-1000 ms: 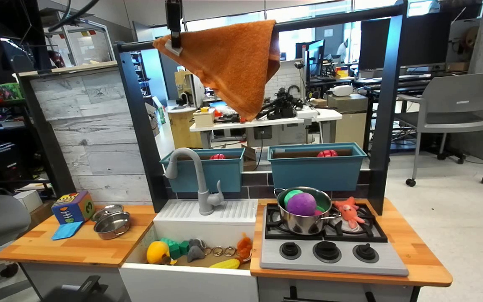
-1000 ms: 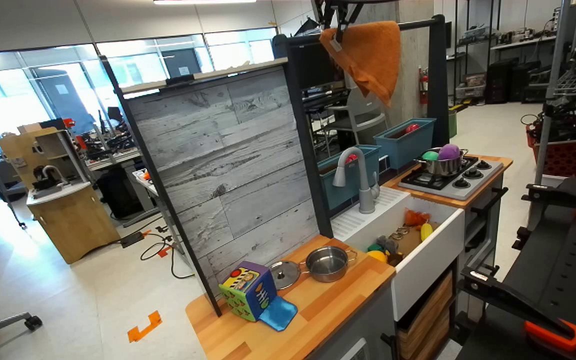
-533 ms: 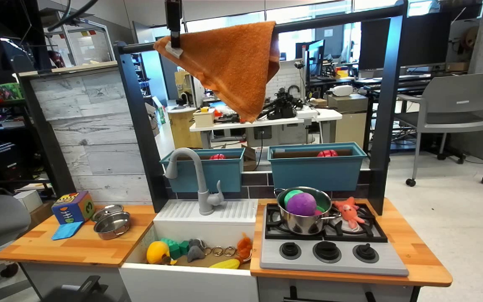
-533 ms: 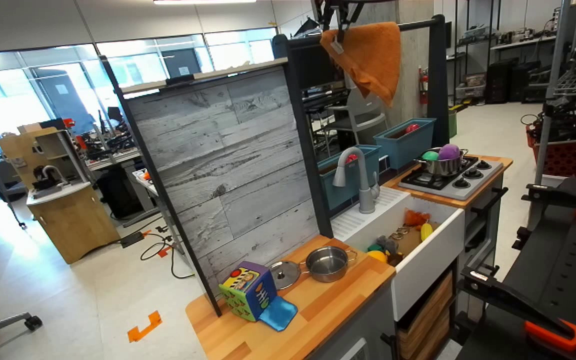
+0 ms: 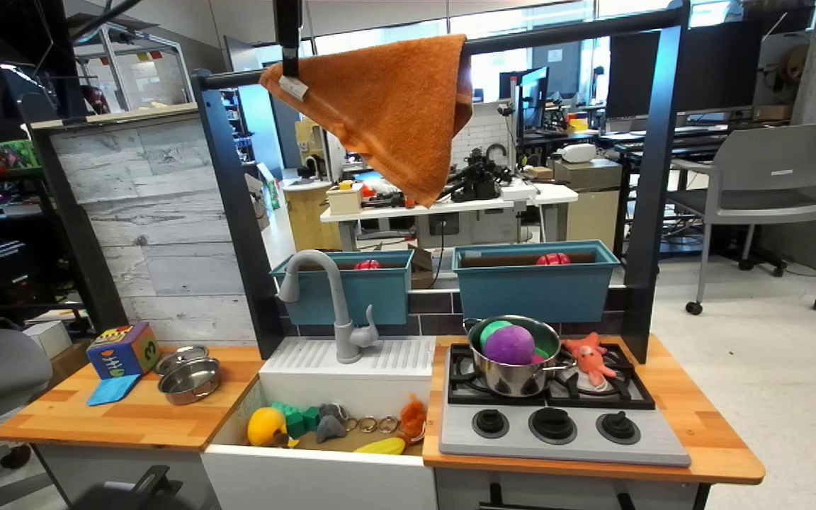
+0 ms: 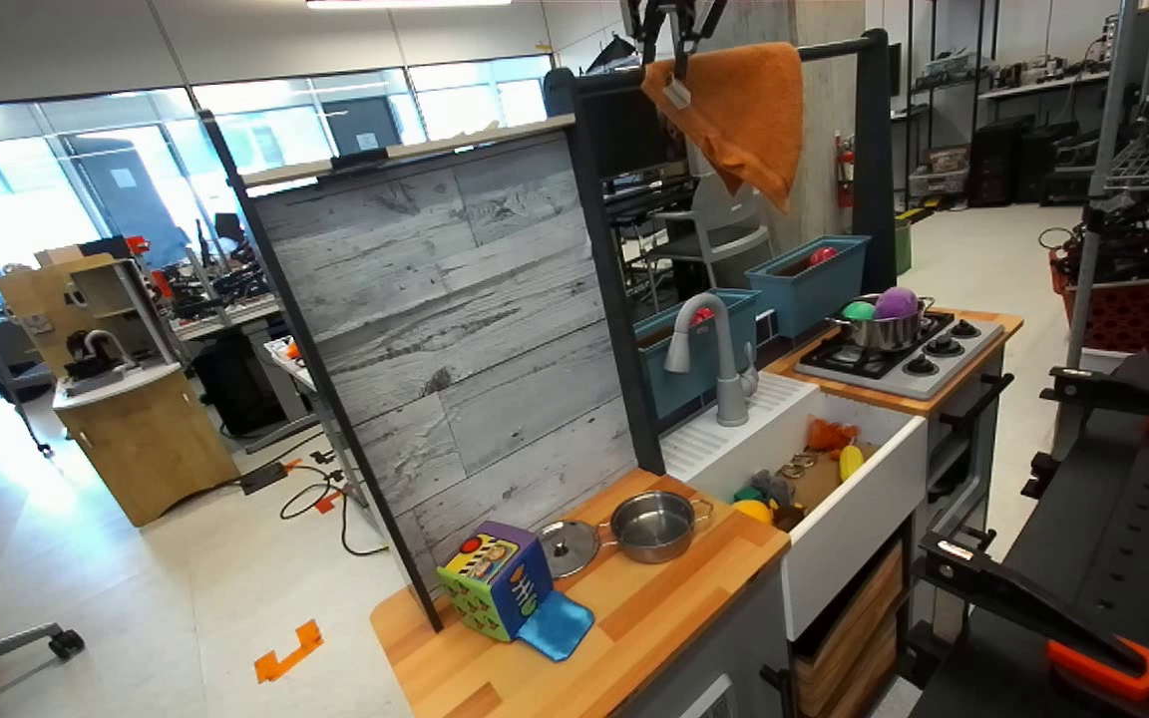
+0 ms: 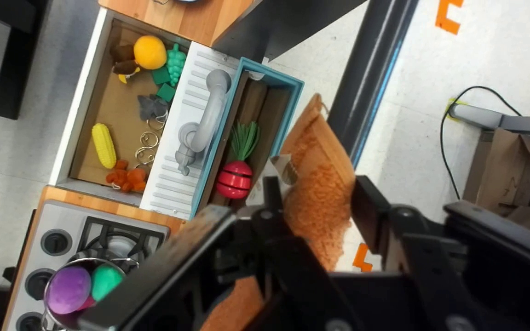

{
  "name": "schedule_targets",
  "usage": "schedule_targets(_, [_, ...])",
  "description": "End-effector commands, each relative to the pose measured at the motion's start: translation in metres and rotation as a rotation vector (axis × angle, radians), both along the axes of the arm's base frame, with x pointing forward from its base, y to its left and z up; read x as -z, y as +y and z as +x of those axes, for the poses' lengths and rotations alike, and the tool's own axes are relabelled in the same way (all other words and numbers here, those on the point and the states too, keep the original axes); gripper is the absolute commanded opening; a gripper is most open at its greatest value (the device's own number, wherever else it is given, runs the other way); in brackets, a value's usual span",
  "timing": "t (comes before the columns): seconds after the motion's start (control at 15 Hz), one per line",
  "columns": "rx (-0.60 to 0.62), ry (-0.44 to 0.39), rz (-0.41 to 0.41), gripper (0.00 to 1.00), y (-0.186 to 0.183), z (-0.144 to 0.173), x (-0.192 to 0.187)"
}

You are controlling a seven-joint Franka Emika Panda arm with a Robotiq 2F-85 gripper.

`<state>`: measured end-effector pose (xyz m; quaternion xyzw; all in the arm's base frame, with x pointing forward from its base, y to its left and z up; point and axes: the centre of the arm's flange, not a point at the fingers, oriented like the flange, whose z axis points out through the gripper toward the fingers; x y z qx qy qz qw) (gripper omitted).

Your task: Remove the brown towel from the black railing

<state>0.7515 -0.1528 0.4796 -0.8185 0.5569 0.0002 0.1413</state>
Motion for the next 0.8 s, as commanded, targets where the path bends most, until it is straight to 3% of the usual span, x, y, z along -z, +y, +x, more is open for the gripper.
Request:
schedule_targets(0.0, [-0.021, 0.005, 0.000, 0.13, -0.004, 0.004, -0.015])
schedule_targets(0.13, [-0.023, -0.004, -0.002, 0.01, -0.004, 0.002, -0.021])
schedule_targets(0.4, [-0.025, -0.001, -0.004, 0.01, -0.004, 0.000, -0.022])
schedule_targets(0.53, [-0.129, 0.078, 0.046, 0.01, 0.001, -0.013, -0.020])
schedule_targets(0.73, [-0.269, 0.134, 0.090, 0.01, 0.013, -0.061, -0.005])
